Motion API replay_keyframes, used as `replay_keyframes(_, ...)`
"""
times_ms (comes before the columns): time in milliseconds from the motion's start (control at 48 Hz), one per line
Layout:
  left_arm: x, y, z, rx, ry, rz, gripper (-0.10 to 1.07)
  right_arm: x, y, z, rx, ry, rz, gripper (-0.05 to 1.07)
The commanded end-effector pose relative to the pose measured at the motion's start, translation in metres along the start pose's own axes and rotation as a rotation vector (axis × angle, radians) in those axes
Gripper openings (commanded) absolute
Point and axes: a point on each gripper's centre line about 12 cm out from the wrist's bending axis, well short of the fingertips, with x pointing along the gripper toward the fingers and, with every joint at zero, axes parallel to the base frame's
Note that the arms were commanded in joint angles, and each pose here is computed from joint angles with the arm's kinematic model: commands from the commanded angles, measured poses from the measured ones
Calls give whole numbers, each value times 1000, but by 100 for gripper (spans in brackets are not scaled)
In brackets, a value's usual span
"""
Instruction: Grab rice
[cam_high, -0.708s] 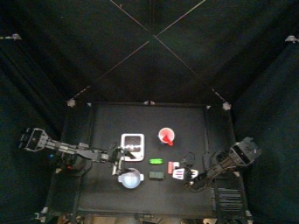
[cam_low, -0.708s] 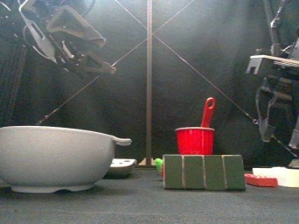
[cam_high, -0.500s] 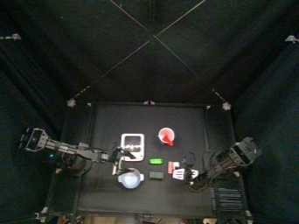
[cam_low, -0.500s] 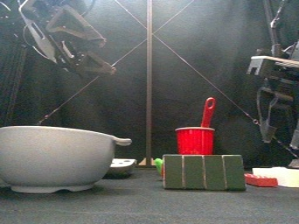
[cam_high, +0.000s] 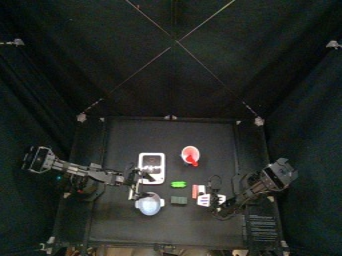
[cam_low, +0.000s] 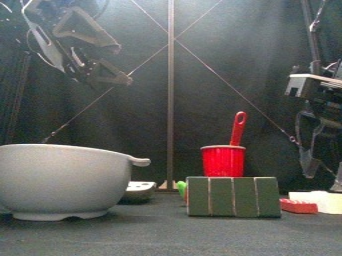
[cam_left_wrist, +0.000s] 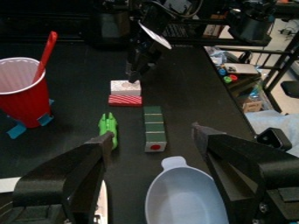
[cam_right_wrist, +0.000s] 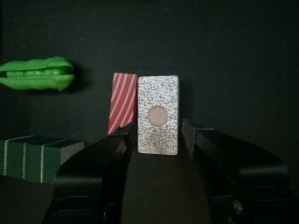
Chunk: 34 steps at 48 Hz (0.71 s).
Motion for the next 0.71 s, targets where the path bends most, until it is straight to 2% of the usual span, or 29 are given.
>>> replay_keyframes(0,0,1,6,-1,-19,2,103,-2,3,2,5,3,13,84)
replay_keyframes(250,0,1,6,-1,-19,2,103,2,2,2,7,-1,1,85)
replay_keyframes(500,0,1,6,-1,-17,2,103,4,1,2,6,-2,-7,96)
replay_keyframes(688,0,1,5,-3,-14,2,103,7,2,-2,-5,6,-2,97)
